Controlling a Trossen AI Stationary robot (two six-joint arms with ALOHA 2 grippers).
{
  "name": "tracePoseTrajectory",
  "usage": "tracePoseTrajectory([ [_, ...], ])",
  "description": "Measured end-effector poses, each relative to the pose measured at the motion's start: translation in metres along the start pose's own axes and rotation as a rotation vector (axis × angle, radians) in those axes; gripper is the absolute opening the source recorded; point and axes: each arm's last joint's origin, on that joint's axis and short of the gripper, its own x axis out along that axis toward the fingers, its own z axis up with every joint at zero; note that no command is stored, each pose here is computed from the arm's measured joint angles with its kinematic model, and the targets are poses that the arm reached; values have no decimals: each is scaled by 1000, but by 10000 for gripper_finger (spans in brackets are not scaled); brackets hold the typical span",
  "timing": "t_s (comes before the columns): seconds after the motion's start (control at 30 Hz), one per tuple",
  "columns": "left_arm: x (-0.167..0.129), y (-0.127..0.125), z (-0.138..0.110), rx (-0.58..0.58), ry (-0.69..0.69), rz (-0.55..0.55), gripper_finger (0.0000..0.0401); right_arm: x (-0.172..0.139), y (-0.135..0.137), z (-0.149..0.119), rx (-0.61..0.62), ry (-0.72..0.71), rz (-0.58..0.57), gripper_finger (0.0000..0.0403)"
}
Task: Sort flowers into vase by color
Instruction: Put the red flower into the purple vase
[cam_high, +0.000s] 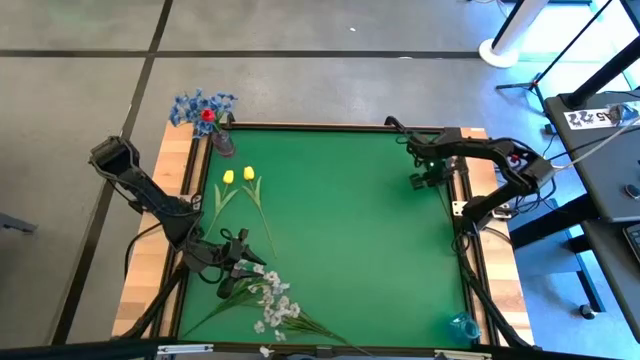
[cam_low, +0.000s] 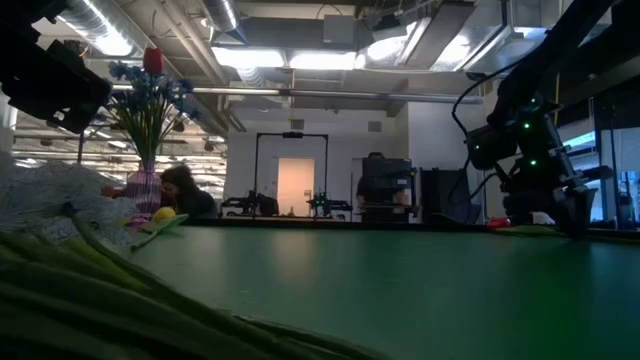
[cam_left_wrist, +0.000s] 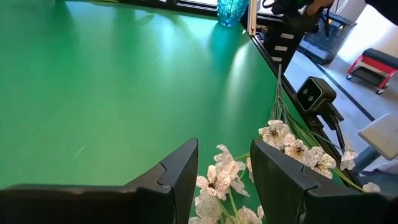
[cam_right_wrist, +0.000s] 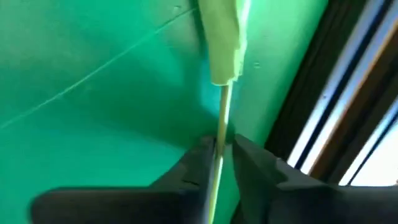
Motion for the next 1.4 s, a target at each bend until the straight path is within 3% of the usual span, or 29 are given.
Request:
tracePoseTrajectory([
  [0.17,0,-1,2,-13,-19,-10,143,1,-8,5,27,11,37,9],
  [0.33,0,-1,2,-12,-25,1,143,-16,-5,5,7,29,80,18],
  [0.43,0,0,4,4,-54,30,143,-42,10,0,-41,-60,135,7],
  [0.53,0,-1,7,19,-88,50,143,-67,38,-12,-123,-192,216,7],
  [0.67,-1,-1,12,7,-136,58,143,-88,90,-40,-290,-339,411,5],
  [0.8,-1,-2,13,-1,-144,55,143,-91,144,-83,-483,-419,556,6],
  [0.93,-1,-2,13,0,-144,55,143,-80,184,-124,-580,-426,652,4],
  [1.2,1,2,14,24,-158,106,143,-78,236,-163,-638,-478,627,4],
  [1.4,5,10,18,30,-172,161,143,-126,273,-176,-775,-709,701,4],
])
